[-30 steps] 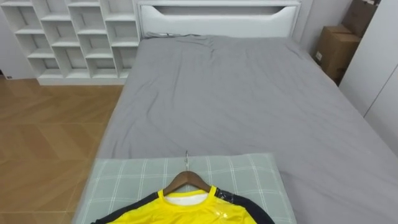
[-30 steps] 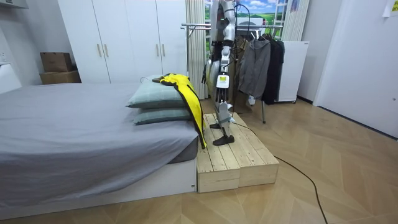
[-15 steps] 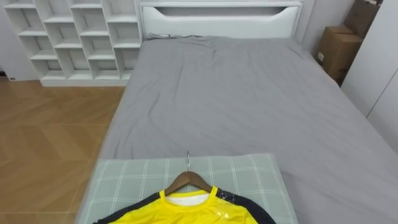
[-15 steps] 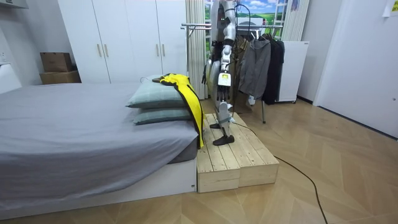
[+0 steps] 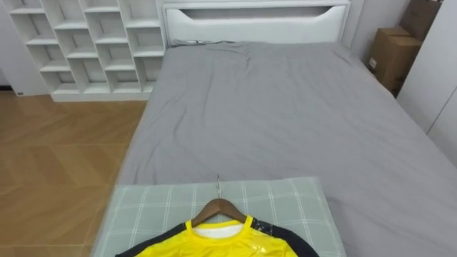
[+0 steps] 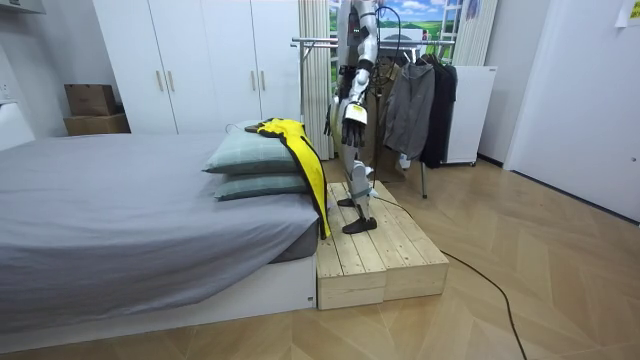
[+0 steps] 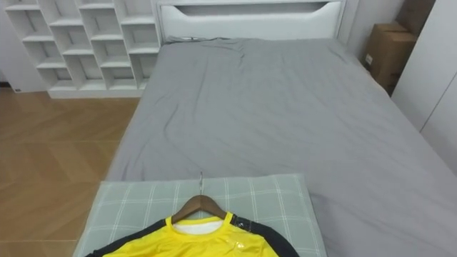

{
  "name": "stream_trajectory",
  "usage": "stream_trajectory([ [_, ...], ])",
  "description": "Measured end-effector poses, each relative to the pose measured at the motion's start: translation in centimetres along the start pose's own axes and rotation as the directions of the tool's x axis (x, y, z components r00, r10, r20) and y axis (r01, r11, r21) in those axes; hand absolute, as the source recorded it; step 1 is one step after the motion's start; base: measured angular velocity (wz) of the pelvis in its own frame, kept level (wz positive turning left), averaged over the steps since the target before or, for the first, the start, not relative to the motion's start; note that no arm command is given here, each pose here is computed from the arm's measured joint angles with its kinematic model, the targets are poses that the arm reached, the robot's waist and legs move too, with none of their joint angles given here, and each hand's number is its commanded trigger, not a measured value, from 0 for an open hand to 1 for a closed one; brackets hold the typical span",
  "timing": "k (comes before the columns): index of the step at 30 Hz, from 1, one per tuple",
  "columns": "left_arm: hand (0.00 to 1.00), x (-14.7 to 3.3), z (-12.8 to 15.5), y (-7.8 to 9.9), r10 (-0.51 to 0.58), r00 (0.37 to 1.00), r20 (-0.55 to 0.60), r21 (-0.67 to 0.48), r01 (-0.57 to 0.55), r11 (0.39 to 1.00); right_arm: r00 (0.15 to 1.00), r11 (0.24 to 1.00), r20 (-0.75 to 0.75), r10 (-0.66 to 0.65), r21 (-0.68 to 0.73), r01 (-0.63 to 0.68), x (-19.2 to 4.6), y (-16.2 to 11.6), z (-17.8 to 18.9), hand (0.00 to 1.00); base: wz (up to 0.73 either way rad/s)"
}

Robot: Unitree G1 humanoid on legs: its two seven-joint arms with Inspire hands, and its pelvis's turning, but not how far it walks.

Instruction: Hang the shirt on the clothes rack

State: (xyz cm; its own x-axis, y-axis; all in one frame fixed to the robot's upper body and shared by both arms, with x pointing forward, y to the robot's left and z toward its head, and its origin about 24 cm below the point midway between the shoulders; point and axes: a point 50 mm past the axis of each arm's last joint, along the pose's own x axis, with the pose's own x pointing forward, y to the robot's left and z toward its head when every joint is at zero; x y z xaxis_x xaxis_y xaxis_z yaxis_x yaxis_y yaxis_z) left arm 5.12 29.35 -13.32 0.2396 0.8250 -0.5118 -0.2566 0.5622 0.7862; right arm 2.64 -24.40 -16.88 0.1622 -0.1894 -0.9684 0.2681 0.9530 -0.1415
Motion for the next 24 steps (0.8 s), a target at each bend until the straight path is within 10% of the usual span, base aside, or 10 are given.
stream_trajectory([
  [11,0.00,0.1,4.1,1.7,0.214,0.959,0.185,-0.156,-0.186,0.970,1.000,1.000,0.010,-0.014,-0.022,0.014,0.0,-0.6,0.3,0.00,-0.02],
  [24,0.00,-1.0,9.7,2.3,0.250,0.865,0.434,-0.259,-0.146,0.955,0.999,0.999,0.048,0.011,-0.043,-0.009,-0.1,-0.5,0.5,0.00,-0.03],
])
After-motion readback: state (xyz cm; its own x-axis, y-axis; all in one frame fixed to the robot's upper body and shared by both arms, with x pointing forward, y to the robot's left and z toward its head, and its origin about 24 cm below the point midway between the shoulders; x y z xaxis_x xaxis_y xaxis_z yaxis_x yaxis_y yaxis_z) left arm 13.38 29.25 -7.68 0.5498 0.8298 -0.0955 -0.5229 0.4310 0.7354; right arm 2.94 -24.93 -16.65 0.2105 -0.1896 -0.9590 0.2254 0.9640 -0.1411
